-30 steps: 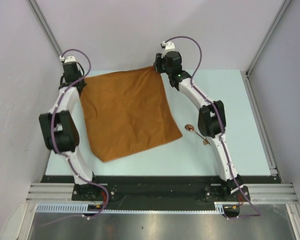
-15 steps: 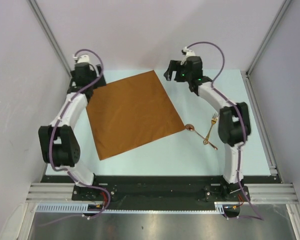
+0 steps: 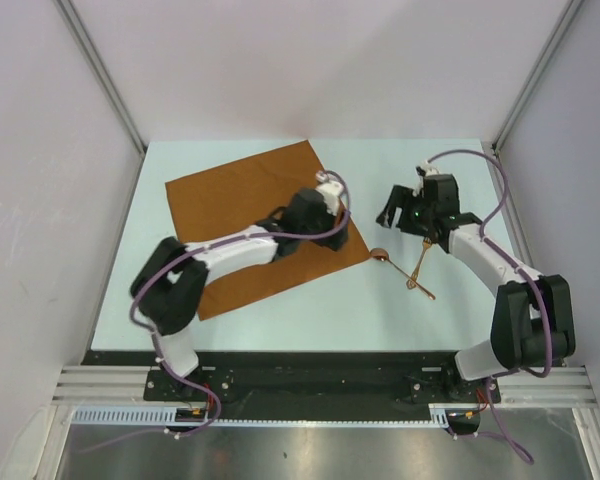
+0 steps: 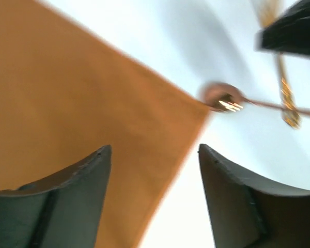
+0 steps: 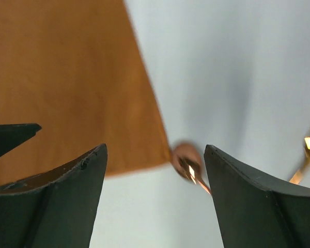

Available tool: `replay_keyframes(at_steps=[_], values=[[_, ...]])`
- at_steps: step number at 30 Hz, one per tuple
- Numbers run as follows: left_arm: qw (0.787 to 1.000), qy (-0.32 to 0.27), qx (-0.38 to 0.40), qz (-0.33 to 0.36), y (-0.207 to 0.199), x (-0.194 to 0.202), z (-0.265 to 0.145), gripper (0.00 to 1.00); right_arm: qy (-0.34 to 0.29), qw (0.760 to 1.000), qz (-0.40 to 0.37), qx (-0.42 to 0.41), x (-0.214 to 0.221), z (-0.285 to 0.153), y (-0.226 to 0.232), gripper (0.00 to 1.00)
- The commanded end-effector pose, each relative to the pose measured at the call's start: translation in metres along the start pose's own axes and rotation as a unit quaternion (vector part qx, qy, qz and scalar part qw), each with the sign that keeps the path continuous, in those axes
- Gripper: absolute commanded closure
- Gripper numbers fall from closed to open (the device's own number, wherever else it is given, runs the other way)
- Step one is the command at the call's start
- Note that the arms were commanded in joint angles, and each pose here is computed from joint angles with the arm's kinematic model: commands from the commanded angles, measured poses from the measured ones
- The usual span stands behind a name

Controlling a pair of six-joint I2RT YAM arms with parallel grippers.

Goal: Fold the napkin, place the utensils inside, and roll it up
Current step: Fold the napkin

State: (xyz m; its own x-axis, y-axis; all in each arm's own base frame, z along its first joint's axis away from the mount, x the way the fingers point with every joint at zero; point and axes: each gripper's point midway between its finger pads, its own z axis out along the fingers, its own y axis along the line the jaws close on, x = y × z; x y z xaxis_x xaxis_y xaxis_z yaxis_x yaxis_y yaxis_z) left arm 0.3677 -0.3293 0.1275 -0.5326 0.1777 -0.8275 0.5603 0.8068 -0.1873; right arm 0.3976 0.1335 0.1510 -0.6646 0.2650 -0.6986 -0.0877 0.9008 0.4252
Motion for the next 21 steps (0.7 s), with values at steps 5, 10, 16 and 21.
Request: replay_keyframes(at_steps=[5,10,16,21], values=[[0.995,0.024,0.098,0.018,-0.087,0.019,0.063,0.42,-0.048,0.996,0.028,0.063,-0.021,-0.064,-0.042,0.19],[0.995,0.037,0.091,0.016,-0.087,0.027,0.082,0.48,-0.077,0.994,0.029,0.067,-0.036,-0.091,-0.047,0.18],[0.994,0.056,0.093,0.017,-0.093,0.043,0.096,0.5,-0.086,0.992,0.034,0.082,-0.042,-0.105,-0.06,0.18],[0.994,0.064,0.088,0.028,-0.101,0.05,0.104,0.53,-0.086,0.992,0.038,0.083,-0.041,-0.109,-0.064,0.18]])
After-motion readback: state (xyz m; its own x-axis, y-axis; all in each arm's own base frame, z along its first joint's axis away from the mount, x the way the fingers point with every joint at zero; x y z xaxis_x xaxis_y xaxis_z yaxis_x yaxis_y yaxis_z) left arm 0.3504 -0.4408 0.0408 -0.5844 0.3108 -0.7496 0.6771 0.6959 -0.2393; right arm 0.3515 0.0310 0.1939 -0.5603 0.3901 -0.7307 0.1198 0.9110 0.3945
